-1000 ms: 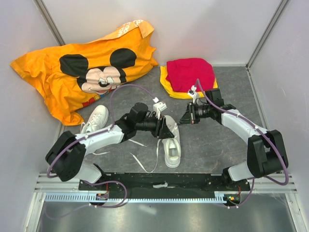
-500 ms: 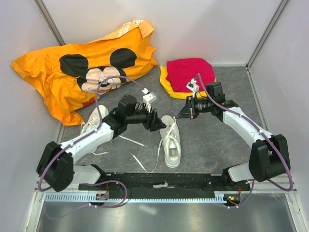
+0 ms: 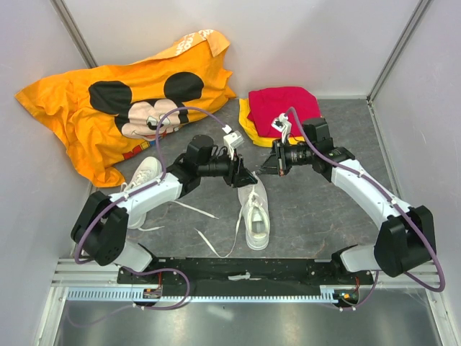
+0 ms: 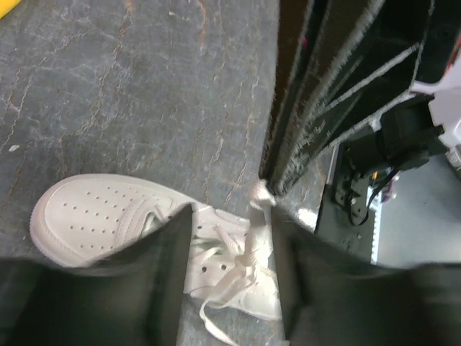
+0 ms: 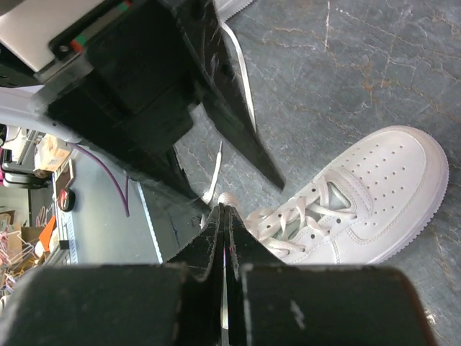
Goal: Tie the shoes
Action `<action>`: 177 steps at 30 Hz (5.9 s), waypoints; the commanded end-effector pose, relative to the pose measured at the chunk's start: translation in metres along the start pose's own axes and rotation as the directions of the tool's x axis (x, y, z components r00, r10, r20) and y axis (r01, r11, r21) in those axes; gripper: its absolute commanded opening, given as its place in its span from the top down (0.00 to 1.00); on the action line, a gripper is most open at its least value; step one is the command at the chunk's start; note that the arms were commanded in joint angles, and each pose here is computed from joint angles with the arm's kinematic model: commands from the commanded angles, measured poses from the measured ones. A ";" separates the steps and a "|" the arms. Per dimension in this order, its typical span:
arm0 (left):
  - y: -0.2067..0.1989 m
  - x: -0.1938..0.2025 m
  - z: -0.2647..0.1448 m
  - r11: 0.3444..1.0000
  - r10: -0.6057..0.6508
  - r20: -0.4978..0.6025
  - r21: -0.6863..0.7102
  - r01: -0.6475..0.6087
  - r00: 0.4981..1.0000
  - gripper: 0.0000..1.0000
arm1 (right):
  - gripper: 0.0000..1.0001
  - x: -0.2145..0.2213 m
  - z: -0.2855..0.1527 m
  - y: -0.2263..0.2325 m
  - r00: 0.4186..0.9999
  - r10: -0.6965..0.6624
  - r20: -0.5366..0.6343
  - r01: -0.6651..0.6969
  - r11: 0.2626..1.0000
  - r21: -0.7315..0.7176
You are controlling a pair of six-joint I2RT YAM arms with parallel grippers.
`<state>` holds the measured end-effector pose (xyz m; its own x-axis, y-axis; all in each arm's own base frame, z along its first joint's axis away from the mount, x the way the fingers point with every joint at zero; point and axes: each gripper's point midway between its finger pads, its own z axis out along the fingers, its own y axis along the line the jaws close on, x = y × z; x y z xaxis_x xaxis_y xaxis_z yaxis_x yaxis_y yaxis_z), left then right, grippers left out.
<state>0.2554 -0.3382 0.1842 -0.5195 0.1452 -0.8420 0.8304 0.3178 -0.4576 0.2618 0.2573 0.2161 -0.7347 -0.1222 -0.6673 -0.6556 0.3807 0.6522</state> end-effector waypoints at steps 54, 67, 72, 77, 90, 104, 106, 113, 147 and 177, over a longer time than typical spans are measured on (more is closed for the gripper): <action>0.056 0.009 0.006 0.947 -0.307 0.039 -0.082 0.309 0.951 0.98 | 0.45 0.260 0.159 0.051 0.225 -0.855 -0.467 0.774 0.448 -0.447; 0.050 0.001 0.005 0.965 -0.255 0.012 -0.056 0.256 0.967 0.98 | 1.00 0.181 0.133 0.102 0.297 -0.863 -0.408 0.825 0.448 -0.346; 0.047 -0.001 -0.001 0.978 -0.199 -0.007 -0.063 0.199 0.980 0.98 | 1.00 0.121 0.082 0.108 0.421 -0.816 -0.396 0.802 0.538 -0.258; 0.041 -0.003 -0.006 0.986 -0.160 -0.021 -0.055 0.159 0.987 0.98 | 1.00 0.095 0.012 0.102 0.495 -0.779 -0.386 0.805 0.578 -0.134; 0.036 -0.017 -0.021 0.997 0.004 -0.044 -0.083 -0.007 0.999 0.98 | 1.00 0.064 -0.112 0.025 0.649 -0.631 -0.425 0.758 0.489 0.431; 0.067 -0.029 -0.044 0.938 0.168 -0.092 -0.293 -0.188 0.982 0.98 | 1.00 0.088 -0.196 -0.045 0.675 -0.428 -0.601 0.720 0.205 0.663; 0.066 -0.031 -0.047 0.931 0.192 -0.096 -0.297 -0.212 0.977 0.98 | 1.00 0.095 -0.201 -0.046 0.663 -0.426 -0.616 0.734 0.203 0.648; 0.076 -0.026 -0.064 0.890 0.276 -0.163 -0.328 -0.315 0.947 0.98 | 1.00 0.129 -0.199 -0.045 0.618 -0.425 -0.662 0.785 0.288 0.548; 0.099 0.041 -0.161 0.645 0.379 -0.517 -0.447 -0.620 0.767 0.98 | 1.00 0.144 -0.177 -0.089 0.465 -0.396 -0.792 0.885 0.202 0.419; 0.128 0.107 -0.211 0.587 0.255 -0.612 -0.517 -0.623 0.748 0.98 | 1.00 0.154 -0.233 -0.148 0.676 0.016 -0.736 0.723 0.179 0.668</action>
<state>0.2559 -0.1017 0.0907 -0.3185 0.7436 -0.5878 0.7472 0.5786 0.3271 0.1984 -0.0267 0.0940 -0.6088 -0.7796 -0.1469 -0.5812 0.5643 -0.5864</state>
